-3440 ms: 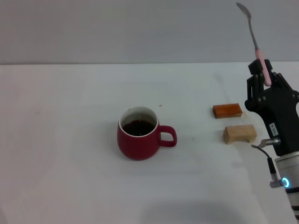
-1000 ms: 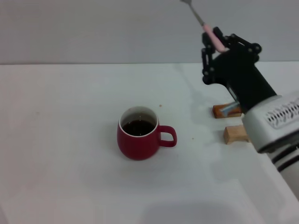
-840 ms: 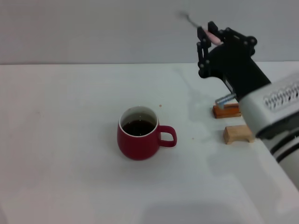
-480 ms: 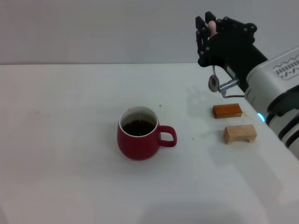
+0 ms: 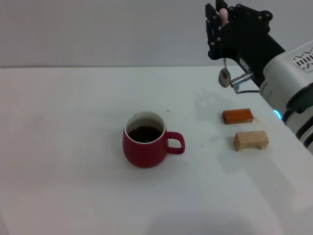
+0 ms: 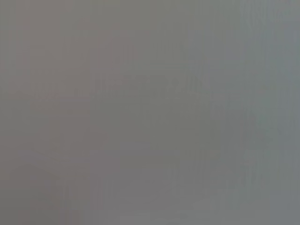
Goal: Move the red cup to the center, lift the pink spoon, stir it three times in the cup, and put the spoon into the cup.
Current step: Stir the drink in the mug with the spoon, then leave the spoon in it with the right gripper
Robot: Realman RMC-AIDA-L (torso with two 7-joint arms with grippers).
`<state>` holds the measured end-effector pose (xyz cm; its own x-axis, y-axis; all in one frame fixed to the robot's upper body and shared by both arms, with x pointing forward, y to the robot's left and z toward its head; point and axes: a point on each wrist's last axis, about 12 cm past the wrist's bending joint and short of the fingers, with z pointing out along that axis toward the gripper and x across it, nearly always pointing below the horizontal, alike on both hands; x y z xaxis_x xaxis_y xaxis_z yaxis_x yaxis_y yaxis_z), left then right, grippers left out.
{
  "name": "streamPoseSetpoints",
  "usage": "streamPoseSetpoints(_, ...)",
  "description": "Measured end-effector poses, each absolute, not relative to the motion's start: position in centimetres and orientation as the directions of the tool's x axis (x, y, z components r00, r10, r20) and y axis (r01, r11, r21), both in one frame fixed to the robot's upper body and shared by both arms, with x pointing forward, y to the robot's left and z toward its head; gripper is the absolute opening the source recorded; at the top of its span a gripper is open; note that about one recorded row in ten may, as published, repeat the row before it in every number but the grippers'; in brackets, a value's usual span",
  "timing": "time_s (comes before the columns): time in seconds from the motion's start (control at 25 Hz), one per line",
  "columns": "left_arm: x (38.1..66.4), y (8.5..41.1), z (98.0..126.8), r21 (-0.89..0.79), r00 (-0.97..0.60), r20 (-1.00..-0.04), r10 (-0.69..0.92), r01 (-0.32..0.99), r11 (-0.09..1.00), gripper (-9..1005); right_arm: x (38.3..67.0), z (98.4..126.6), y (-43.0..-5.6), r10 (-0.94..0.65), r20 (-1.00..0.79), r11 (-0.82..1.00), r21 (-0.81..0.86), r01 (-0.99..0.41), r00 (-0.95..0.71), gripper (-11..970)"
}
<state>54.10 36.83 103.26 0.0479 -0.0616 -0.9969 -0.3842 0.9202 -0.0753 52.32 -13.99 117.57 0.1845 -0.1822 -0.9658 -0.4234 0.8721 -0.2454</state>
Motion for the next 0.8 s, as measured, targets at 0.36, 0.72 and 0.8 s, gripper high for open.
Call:
streamPoseSetpoints(0.36, 54.1, 36.8, 103.3, -0.08, 0.05, -0.997, -0.065, -0.383, 0.92, 802, 52.7, 117.9, -12.3, -0.19, -0.963, 0.836, -0.26, -0.482, 0.19, 131)
streamPoseSetpoints(0.72, 54.1, 36.8, 103.2, -0.08, 0.049, -0.997, -0.066, -0.384, 0.92, 802, 52.7, 117.1, -10.2, -0.195, -0.965, 0.793, -0.26, -0.551, 0.174, 131)
streamPoseSetpoints(0.8, 54.1, 36.8, 103.2, -0.08, 0.049, -0.997, -0.066, -0.384, 0.92, 802, 52.8, 116.7, -9.8, -0.195, -0.967, 0.785, -0.253, -0.566, 0.161, 131)
